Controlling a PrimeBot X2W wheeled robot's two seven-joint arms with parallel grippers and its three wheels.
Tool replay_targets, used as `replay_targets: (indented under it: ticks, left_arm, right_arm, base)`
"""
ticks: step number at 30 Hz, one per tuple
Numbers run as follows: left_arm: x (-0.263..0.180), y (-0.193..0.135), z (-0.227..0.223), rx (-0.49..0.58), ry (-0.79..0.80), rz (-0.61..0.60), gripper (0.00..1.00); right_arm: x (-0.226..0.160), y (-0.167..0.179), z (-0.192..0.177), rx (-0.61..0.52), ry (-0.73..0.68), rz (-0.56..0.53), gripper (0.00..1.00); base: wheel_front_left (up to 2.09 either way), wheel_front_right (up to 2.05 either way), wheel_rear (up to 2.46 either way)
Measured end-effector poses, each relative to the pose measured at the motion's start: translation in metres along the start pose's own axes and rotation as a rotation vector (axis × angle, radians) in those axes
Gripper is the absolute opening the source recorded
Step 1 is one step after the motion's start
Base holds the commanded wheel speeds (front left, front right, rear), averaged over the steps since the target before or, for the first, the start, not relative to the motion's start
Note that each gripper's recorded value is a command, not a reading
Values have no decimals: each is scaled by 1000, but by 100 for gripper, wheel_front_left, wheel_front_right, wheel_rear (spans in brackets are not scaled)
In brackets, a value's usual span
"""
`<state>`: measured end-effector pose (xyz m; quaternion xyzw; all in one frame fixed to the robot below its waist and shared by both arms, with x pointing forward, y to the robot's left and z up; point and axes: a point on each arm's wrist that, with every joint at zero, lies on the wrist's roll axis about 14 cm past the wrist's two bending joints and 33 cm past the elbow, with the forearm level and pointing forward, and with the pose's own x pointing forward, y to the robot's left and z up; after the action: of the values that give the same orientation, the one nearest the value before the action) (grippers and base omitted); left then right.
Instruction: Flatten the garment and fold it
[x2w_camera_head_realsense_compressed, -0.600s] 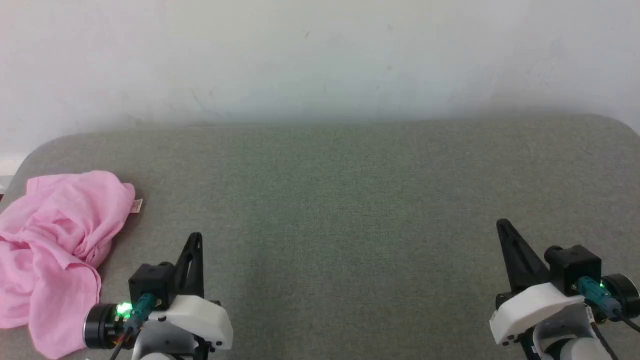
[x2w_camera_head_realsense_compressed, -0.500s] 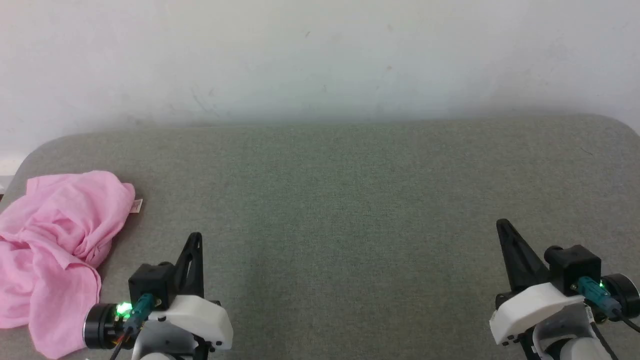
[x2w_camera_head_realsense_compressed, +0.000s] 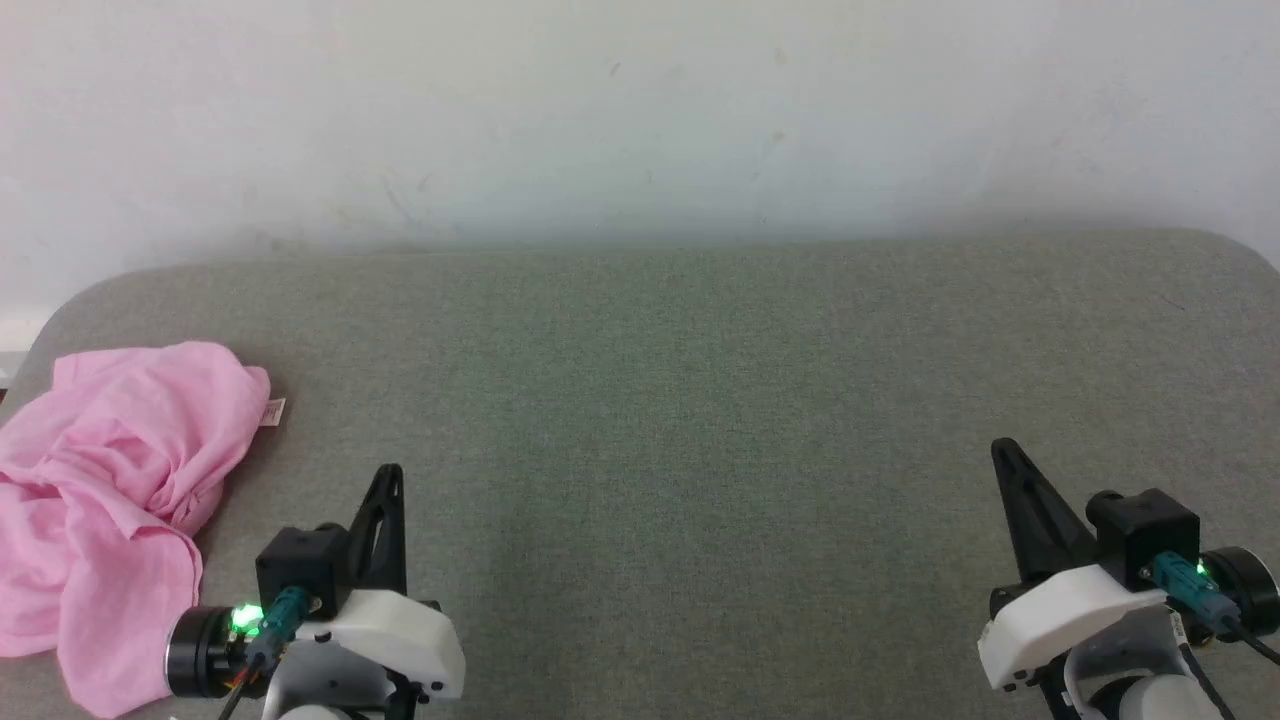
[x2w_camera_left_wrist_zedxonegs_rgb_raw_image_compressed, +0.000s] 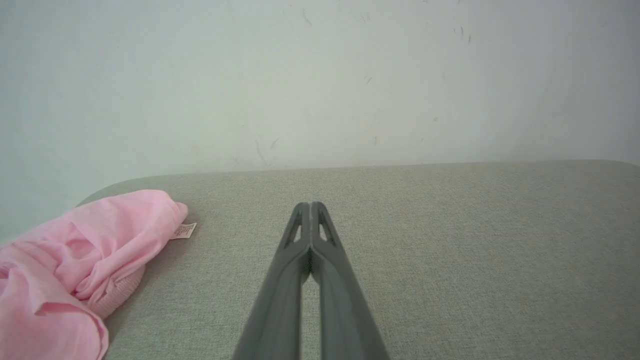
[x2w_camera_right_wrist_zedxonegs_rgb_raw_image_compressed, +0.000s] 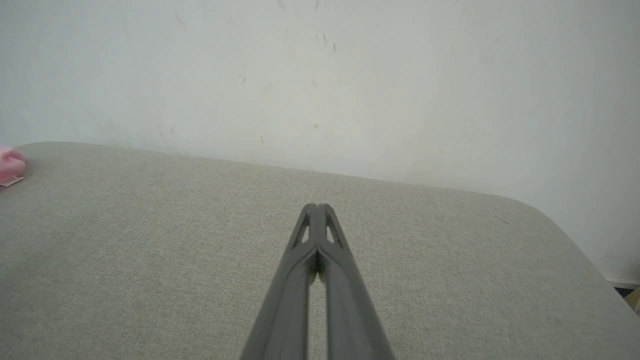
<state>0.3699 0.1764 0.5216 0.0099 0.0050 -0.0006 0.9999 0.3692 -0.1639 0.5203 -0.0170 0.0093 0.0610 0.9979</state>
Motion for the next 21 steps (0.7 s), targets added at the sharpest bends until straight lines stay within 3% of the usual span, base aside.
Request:
replay_targets:
  ticks: [1, 21]
  left_arm:
    - [0, 0, 0, -1, 0, 0, 100]
    - [-5, 6, -2, -45, -11, 19, 100]
  right_arm:
    - [0, 0, 0, 0, 0, 0, 100]
    - [4, -1, 2, 10, -21, 0, 100]
  base:
    - [0, 0, 0]
    - [0, 0, 0]
